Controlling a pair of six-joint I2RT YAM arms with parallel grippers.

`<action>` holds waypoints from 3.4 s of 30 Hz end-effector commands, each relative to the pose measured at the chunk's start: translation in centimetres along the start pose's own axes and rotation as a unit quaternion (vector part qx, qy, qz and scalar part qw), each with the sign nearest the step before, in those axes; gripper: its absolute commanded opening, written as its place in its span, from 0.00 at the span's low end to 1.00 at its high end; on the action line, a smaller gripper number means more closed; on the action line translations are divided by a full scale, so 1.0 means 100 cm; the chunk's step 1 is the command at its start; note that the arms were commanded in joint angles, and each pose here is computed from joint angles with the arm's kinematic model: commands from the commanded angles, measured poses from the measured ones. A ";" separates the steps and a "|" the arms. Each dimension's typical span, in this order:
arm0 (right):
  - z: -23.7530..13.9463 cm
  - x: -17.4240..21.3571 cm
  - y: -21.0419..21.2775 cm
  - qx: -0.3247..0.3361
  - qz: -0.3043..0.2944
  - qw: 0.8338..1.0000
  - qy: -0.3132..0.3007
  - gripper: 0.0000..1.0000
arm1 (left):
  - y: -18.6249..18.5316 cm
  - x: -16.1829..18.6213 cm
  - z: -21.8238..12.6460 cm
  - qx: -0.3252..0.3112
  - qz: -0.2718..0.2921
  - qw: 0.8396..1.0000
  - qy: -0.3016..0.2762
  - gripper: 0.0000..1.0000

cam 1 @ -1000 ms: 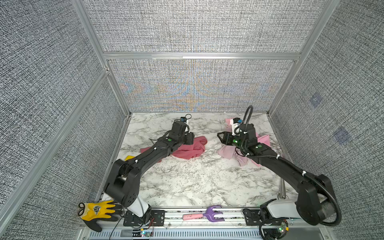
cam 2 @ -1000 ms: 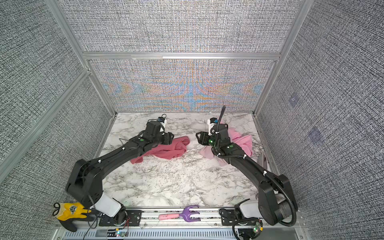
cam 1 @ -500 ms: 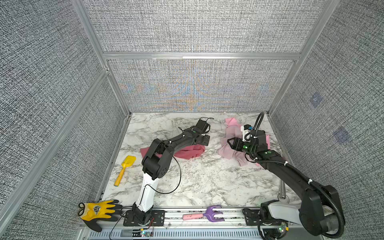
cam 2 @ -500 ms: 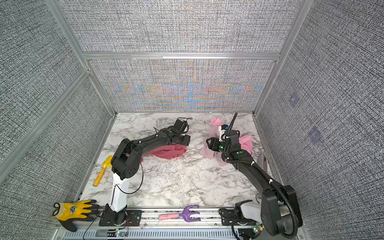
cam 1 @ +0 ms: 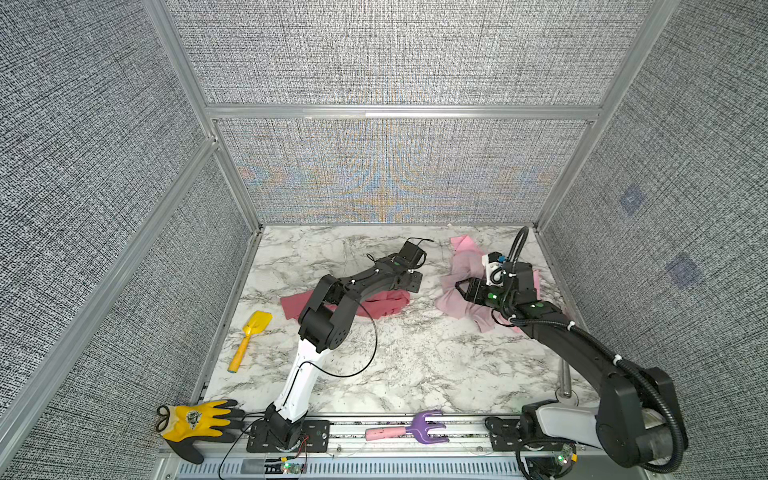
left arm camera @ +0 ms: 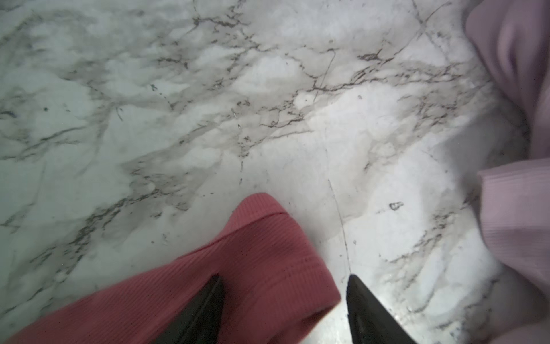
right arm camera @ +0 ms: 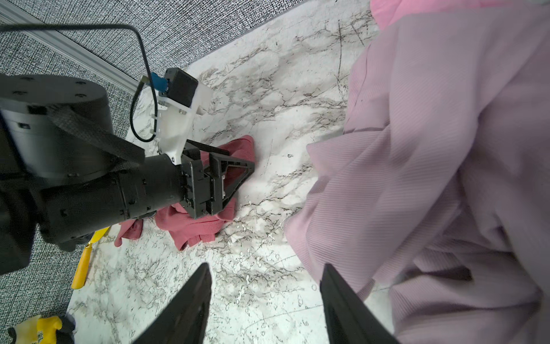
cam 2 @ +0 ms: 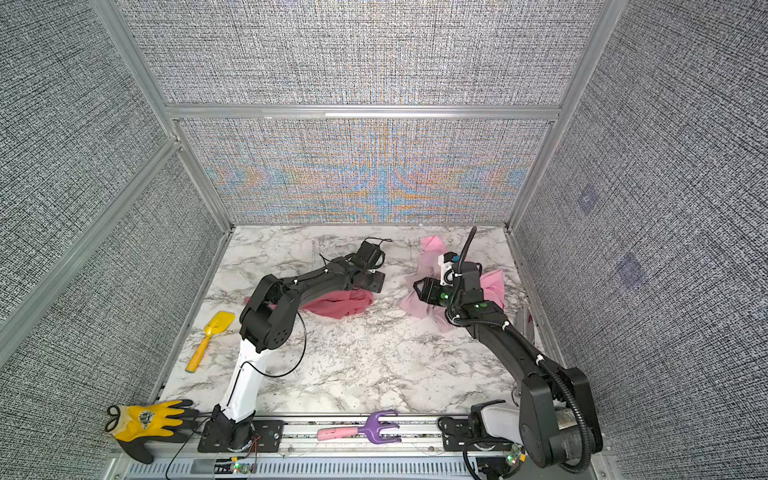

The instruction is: Pick out a specific cloth from the pile

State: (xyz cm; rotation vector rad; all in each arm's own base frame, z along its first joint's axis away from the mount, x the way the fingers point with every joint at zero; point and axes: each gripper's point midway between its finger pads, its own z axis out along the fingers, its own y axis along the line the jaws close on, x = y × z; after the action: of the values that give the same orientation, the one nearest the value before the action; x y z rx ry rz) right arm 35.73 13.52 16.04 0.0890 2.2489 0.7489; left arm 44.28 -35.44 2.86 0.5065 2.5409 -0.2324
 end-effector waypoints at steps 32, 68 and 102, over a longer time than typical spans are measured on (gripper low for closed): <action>-0.002 -0.027 0.024 -0.048 0.019 0.998 -0.022 0.60 | 0.034 -0.075 -0.185 0.011 -0.083 0.977 -0.195 0.00; -0.007 -0.037 0.046 -0.069 0.010 0.997 -0.019 0.60 | 0.276 0.140 -0.160 -0.172 -0.354 0.910 -0.126 0.08; -0.008 -0.034 0.050 -0.059 0.001 0.998 -0.025 0.60 | 0.080 0.069 -0.165 -0.006 -0.094 0.991 -0.095 0.57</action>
State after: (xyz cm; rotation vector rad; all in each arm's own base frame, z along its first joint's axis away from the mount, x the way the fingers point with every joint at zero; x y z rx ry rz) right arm 36.93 16.35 21.44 0.0515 2.1521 0.8755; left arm 34.47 -20.79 13.26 0.1873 2.3829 -0.3129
